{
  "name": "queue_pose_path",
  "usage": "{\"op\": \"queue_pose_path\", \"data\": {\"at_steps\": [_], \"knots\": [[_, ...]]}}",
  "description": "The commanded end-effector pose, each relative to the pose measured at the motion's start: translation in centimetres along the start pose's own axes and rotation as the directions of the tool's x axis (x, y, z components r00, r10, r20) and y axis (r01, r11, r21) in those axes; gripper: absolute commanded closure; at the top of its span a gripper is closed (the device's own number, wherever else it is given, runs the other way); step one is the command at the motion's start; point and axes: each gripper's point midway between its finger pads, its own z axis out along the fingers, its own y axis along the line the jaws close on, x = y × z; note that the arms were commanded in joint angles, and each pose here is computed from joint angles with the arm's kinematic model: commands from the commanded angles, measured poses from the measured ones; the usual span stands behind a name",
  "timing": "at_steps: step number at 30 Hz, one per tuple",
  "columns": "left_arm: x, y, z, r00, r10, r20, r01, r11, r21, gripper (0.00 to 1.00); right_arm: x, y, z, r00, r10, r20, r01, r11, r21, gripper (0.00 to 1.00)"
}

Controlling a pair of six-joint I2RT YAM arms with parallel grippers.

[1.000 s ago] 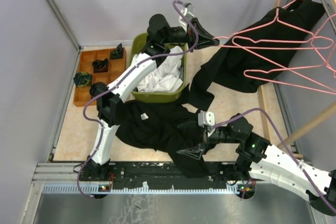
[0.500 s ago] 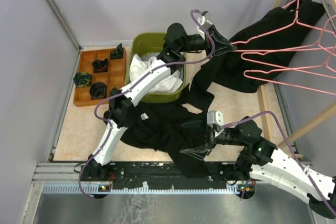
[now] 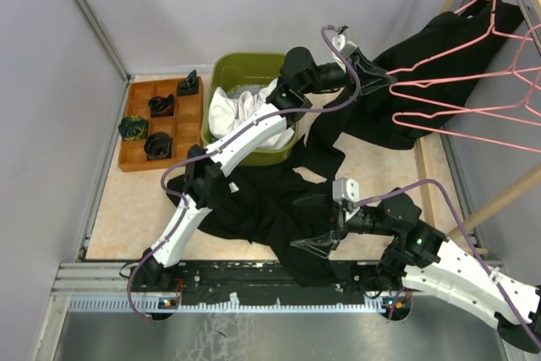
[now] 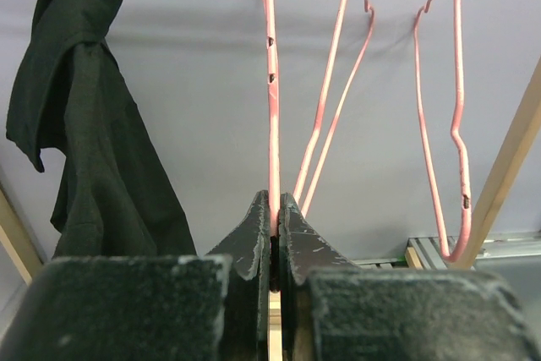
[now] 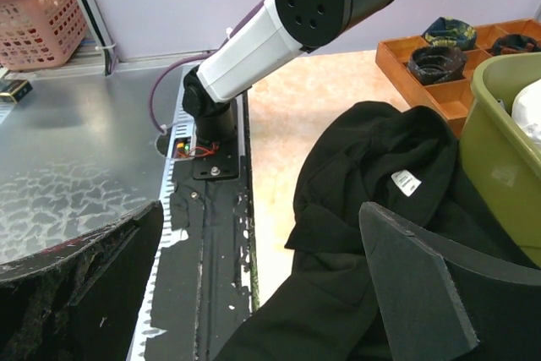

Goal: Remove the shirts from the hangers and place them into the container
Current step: Place the hanger at the clothesline.

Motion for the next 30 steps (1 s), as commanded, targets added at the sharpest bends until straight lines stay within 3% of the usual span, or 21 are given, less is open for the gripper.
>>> {"op": "queue_pose_path", "data": {"at_steps": [1, 11, 30], "knots": [[-1.7, -0.2, 1.1, 0.995, 0.077, 0.061, -0.076, 0.997, -0.020, 1.00, -2.2, 0.1, -0.2, 0.998, -0.018, 0.054, 0.018, 1.000, 0.006, 0.01], [-2.4, -1.0, 1.9, 0.989, 0.113, 0.098, -0.111, 0.994, -0.022, 1.00, -2.2, 0.1, -0.1, 0.998, -0.015, 0.058, 0.014, 1.000, 0.010, 0.01], [-0.3, -1.1, 2.4, 0.993, 0.108, 0.051, -0.107, 0.994, -0.030, 1.00, -2.2, -0.1, -0.1, 0.998, -0.008, 0.060, 0.007, 1.000, 0.017, 0.01]]}}
